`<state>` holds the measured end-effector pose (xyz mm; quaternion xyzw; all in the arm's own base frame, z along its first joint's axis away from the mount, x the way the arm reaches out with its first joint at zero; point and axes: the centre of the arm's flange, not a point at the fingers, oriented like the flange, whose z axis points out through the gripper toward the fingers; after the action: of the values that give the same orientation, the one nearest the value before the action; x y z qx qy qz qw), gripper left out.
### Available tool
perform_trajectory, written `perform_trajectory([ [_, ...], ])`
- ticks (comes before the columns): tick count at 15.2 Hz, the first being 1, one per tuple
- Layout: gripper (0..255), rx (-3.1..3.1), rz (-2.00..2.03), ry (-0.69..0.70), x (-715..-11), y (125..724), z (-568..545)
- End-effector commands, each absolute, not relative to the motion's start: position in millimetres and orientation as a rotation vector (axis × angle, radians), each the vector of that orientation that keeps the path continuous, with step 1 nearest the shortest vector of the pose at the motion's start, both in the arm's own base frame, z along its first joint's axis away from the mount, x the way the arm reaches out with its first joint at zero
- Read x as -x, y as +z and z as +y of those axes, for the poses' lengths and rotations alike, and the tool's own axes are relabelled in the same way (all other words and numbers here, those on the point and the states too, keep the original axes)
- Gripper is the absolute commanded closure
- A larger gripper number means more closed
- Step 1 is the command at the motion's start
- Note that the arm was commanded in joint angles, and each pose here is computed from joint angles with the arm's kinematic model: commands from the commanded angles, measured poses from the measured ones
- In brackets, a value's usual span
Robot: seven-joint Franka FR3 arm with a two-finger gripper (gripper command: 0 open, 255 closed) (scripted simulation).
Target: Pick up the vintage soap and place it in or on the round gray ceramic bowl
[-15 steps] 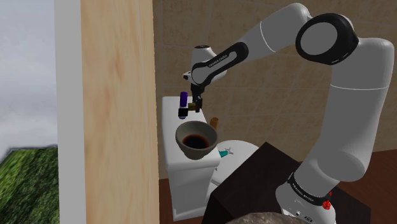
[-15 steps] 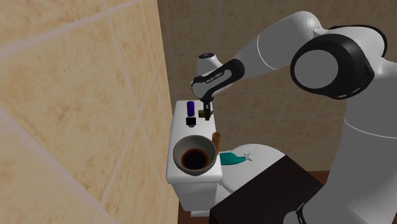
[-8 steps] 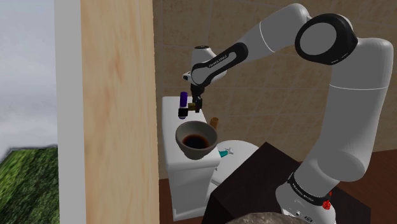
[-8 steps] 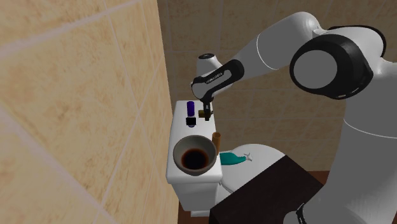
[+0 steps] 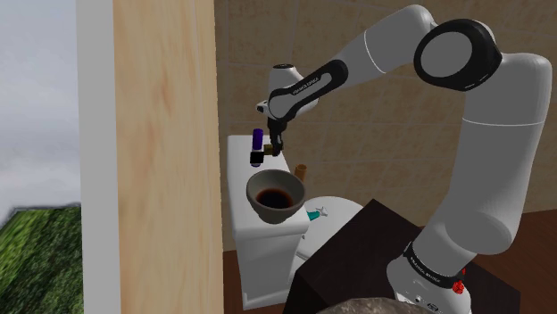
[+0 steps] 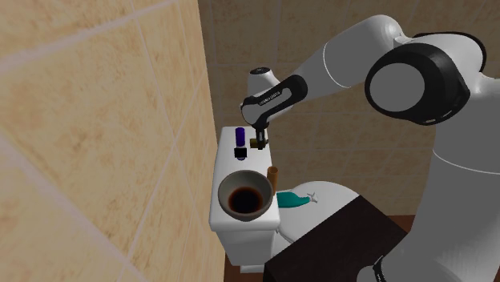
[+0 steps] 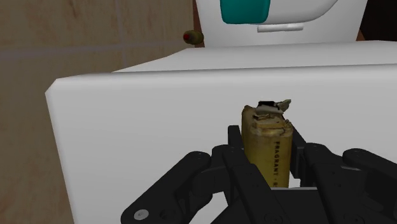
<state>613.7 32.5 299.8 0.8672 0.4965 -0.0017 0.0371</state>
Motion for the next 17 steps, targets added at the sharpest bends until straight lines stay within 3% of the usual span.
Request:
perform_trajectory([
  [1,255,-2.662,1.524,-0.005,-614,300,32],
  [17,255,-2.662,1.524,-0.005,-614,379,32],
])
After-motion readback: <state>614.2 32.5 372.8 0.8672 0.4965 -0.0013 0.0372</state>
